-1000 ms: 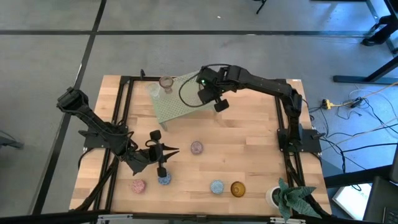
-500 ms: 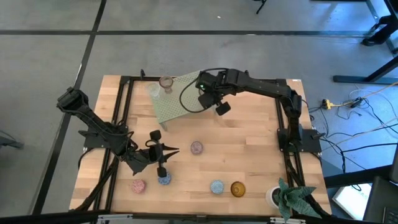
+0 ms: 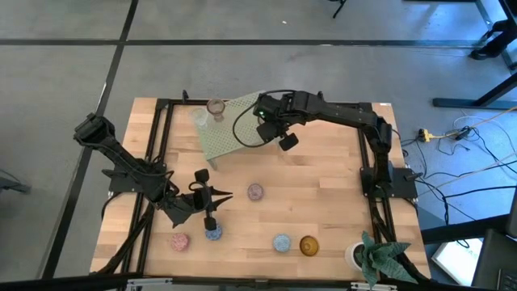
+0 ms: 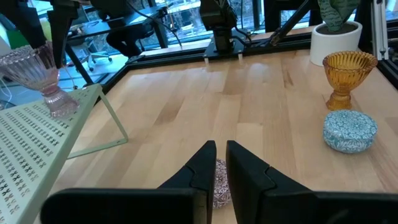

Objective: Pick & Place candle stick holders
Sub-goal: Put the pink glass candle holder on the shelf aligned with the other glass candle holders

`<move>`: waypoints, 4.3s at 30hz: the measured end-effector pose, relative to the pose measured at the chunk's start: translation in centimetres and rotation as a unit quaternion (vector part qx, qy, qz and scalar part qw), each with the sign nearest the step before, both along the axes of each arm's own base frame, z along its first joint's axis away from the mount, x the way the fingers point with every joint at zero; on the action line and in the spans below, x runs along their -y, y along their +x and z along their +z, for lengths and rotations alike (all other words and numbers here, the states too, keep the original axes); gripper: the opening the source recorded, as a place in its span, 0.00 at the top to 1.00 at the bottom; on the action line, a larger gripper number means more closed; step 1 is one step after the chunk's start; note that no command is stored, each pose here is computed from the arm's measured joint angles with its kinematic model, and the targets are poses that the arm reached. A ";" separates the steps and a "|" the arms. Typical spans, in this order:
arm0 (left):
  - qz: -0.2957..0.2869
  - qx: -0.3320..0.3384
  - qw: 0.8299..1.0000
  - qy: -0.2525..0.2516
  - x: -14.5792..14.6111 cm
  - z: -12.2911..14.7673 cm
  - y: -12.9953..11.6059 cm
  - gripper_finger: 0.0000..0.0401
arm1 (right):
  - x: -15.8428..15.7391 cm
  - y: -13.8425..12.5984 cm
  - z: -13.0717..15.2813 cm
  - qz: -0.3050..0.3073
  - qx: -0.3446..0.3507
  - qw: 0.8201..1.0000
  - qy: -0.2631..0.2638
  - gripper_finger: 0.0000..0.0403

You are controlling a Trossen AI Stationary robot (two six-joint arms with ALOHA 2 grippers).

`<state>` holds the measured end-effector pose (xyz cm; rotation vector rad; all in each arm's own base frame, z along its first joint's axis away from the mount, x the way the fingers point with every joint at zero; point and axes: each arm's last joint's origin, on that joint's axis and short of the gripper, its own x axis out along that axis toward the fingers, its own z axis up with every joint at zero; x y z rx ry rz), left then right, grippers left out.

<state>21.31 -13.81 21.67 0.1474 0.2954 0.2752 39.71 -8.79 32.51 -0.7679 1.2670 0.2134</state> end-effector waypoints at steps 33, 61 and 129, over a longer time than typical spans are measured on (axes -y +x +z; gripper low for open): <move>-0.001 0.002 1.000 -0.010 0.0 0.0 0.0 0.92 | -0.7 0.2 1.9 -0.022 0.042 0.999 0.006 0.67; 0.003 0.003 1.000 -0.021 0.0 -0.1 0.0 0.92 | -5.3 -5.0 8.3 -0.191 0.058 0.969 0.149 0.67; 0.049 0.006 0.999 0.002 -1.0 -0.1 0.5 0.92 | 1.8 -10.0 -14.6 -0.244 0.551 0.743 0.291 0.67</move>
